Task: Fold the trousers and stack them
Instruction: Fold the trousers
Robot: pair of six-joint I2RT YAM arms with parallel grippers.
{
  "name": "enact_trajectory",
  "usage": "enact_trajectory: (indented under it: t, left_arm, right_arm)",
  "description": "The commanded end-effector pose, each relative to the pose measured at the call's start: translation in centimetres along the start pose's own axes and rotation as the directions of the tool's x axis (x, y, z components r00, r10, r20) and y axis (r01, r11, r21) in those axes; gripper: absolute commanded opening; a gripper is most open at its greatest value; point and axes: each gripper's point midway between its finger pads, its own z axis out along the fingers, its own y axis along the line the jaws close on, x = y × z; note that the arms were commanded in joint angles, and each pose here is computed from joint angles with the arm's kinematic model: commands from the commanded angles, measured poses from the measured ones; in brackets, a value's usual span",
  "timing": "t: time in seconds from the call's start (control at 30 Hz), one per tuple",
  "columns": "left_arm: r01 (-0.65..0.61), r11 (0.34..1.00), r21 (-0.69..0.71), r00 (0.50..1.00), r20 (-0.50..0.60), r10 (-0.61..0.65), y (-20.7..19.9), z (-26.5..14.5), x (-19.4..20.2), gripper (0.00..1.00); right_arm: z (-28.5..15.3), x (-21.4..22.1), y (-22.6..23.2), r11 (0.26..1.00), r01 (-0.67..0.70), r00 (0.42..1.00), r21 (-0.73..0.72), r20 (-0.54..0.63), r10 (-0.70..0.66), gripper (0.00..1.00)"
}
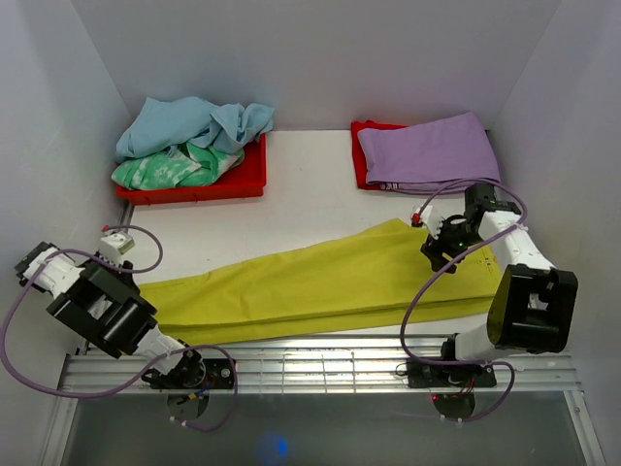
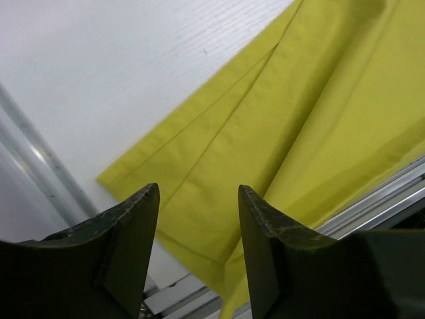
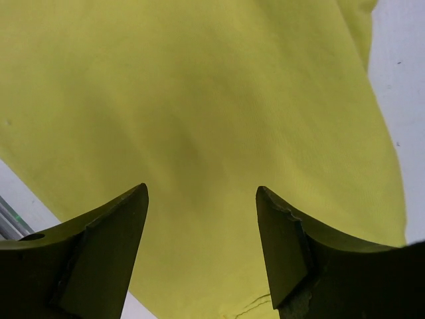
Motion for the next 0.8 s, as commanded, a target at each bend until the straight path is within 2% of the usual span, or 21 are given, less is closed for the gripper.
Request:
enact_trajectory:
  t: [0.0, 0.03, 0.07, 0.13, 0.23, 0.37, 0.43, 0.53, 0.57, 0.7, 0.77]
  left_arm:
    - [0.127, 0.992, -0.009, 0.98, -0.155, -0.127, -1.5, 1.9, 1.7, 0.59]
    - [0.178, 0.984, -0.022, 0.968, -0.177, -0.179, -1.8, 2.5, 1.9, 0.57]
    - [0.162, 0.986, -0.04, 0.966, -0.197, -0.166, -1.2, 3.4, 1.9, 0.57]
    - [0.212, 0.977, -0.021, 0.948, -0.24, -0.211, -1.6, 4.5, 2.5, 0.51]
    - [0.282, 0.959, 0.002, 0.935, -0.226, -0.275, -1.2, 6.1, 1.1, 0.47]
    - [0.331, 0.943, 0.021, 0.925, -0.203, -0.32, -0.5, 7.5, -1.9, 0.43]
    - [0.325, 0.946, 0.018, 0.932, -0.174, -0.317, 0.5, 6.6, -3.6, 0.48]
    - [0.308, 0.95, 0.056, 0.937, -0.193, -0.293, -0.4, 4.7, -4.0, 0.57]
    - [0.31, 0.949, 0.062, 0.937, -0.192, -0.293, -0.8, 3.5, -4.1, 0.62]
    - [0.24, 0.967, 0.079, 0.944, -0.25, -0.214, -2.0, 1.3, -2.6, 0.7]
    - [0.213, 0.974, 0.074, 0.944, -0.273, -0.185, -2.3, 0.9, -1.3, 0.71]
  right_arm:
    - [1.2, 0.7, -2.0, 0.993, -0.061, 0.996, 0.101, -0.065, 0.068, 0.71]
    - [1.8, 1.3, -2.3, 0.992, -0.07, 0.994, 0.1, -0.081, 0.078, 0.7]
    - [2.2, 1.8, -2.4, 0.991, -0.084, 0.99, 0.104, -0.101, 0.095, 0.68]
    - [3.0, 3.5, -2.7, 0.989, -0.097, 0.979, 0.107, -0.17, 0.115, 0.66]
    - [3.9, 5.3, -3.5, 0.985, -0.112, 0.964, 0.133, -0.228, 0.14, 0.65]
    - [4.1, 6.1, -4.8, 0.97, -0.178, 0.945, 0.166, -0.247, 0.216, 0.63]
    - [3.7, 6.3, -5.7, 0.963, -0.193, 0.937, 0.189, -0.257, 0.238, 0.63]
    - [3.4, 7.8, -6.1, 0.949, -0.227, 0.911, 0.22, -0.298, 0.287, 0.62]
    - [3.4, 8.3, -6.0, 0.945, -0.241, 0.903, 0.222, -0.306, 0.302, 0.62]
    - [3.1, 9.9, -5.7, 0.929, -0.288, 0.876, 0.233, -0.327, 0.353, 0.61]
    - [2.6, 8.4, -5.4, 0.928, -0.306, 0.891, 0.213, -0.279, 0.357, 0.62]
